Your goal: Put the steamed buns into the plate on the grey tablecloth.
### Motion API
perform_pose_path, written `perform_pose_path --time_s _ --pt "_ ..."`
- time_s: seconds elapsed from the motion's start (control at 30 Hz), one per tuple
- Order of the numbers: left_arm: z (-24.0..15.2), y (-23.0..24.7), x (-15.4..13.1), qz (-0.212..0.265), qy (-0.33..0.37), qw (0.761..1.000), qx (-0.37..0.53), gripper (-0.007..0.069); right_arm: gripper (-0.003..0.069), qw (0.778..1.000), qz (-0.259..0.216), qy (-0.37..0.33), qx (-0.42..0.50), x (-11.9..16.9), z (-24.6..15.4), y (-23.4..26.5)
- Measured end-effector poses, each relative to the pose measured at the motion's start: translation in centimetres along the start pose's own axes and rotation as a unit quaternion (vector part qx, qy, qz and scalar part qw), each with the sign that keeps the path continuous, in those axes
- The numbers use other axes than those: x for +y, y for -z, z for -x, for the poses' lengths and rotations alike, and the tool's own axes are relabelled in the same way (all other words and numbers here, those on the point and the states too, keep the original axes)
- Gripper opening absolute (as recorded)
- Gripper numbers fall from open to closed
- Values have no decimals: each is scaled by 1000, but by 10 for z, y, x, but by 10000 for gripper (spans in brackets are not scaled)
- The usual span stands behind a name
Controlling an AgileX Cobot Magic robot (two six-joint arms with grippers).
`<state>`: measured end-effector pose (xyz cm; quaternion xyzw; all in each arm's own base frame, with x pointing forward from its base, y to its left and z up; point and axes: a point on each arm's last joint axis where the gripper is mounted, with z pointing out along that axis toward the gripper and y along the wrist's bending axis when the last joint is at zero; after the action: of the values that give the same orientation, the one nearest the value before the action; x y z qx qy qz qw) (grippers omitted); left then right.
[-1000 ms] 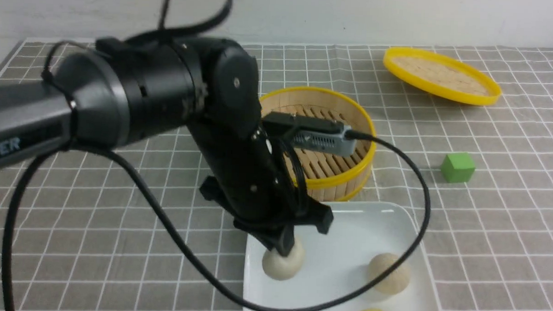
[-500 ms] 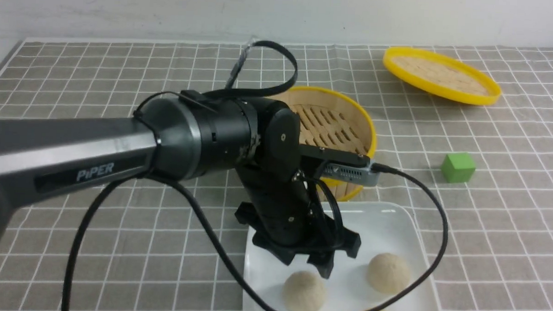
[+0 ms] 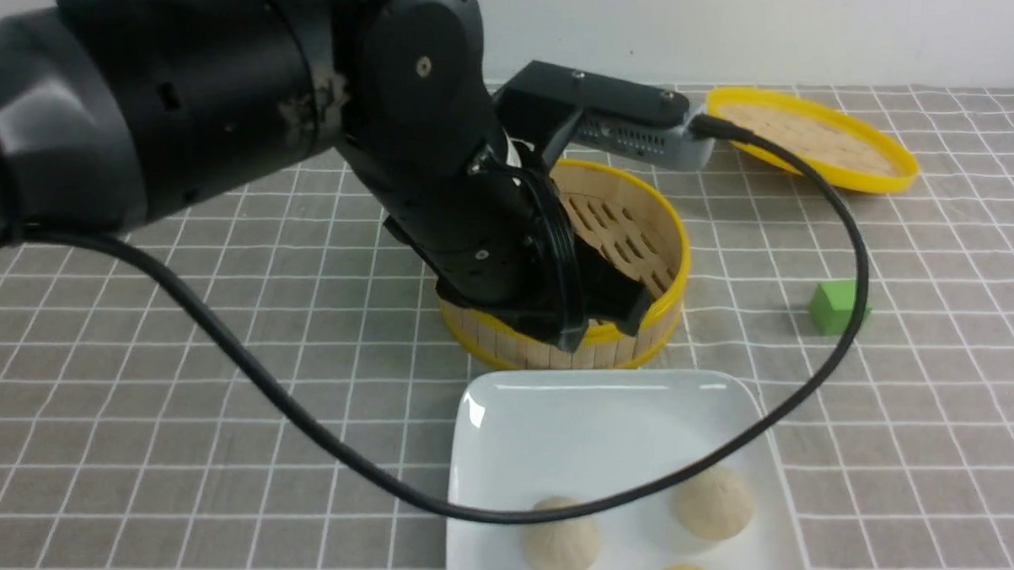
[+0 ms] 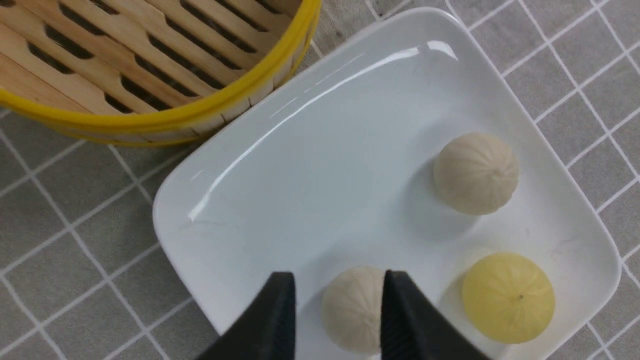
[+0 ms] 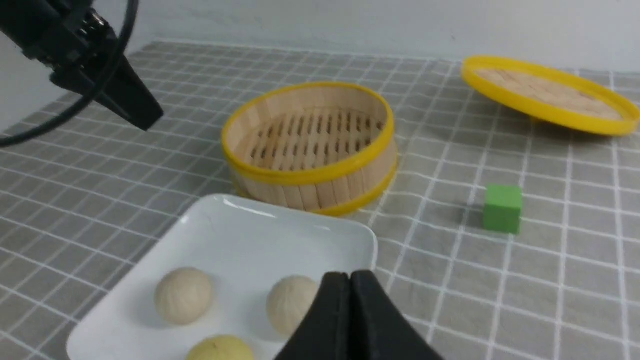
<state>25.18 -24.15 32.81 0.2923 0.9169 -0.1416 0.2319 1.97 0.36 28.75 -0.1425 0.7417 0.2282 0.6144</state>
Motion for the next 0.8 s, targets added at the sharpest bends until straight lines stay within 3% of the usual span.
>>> perform_pose_path --time_s 0.13,0.2,0.8 --pt "0 0 1 4 -2 1000 1 54 -2 999 18 3 -30 2 -10 -16" --pt "0 0 1 5 -3 1000 1 14 -2 999 22 -1 -25 3 -15 -21" --pt "0 1 2 11 -8 1000 -2 2 1 999 36 14 -8 5 -21 -24"
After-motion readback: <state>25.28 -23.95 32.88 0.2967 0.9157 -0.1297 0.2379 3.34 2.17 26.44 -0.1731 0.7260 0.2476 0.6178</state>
